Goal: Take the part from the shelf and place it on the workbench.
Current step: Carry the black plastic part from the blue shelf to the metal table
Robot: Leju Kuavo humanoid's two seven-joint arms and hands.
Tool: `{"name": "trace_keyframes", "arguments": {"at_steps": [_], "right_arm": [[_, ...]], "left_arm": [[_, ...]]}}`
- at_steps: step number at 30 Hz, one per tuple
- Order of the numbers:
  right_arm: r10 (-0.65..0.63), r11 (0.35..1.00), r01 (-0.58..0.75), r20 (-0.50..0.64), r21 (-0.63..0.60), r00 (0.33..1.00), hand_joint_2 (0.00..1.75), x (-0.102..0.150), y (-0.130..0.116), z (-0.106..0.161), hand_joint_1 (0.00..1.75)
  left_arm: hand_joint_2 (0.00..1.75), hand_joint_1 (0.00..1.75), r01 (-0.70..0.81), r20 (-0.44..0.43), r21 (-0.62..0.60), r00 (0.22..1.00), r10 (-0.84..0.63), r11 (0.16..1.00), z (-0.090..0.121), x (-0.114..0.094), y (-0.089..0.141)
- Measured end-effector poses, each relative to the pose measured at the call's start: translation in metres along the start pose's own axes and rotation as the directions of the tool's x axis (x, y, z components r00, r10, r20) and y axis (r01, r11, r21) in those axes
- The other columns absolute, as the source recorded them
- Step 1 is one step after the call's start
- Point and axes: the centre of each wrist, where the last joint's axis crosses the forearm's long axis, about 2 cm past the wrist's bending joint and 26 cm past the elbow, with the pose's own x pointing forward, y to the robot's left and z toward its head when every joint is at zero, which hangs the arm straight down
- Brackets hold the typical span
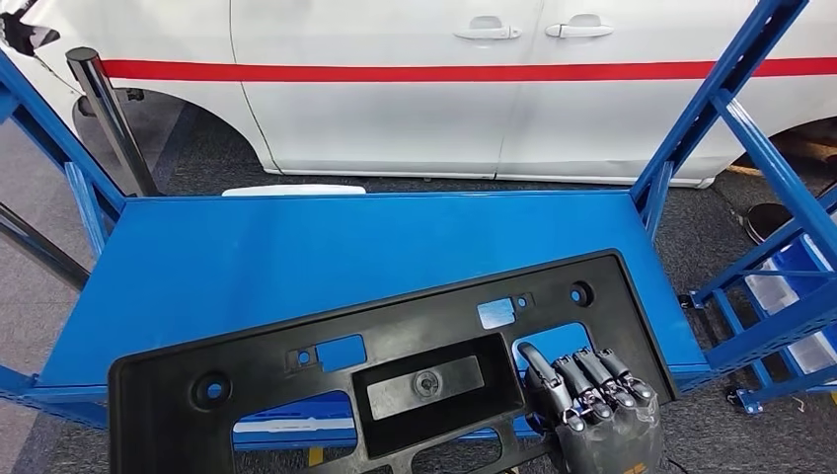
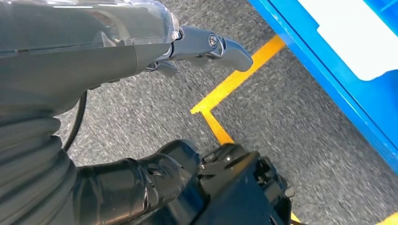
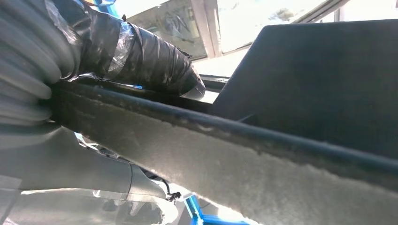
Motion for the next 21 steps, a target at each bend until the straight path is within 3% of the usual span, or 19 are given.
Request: {"name": "trace_keyframes", "arguments": {"at_steps": [21], "right_arm": [[-0.006,1.0,0.006,-0.003,0.0,1.0,1.75,0.0016,0.0,0.0,1.75]], "left_arm": [[1.75,0.0,0.019,-0.023,0.025,1.0,-0.018,1.0,-0.0003,0.0005,0.0008]]}}
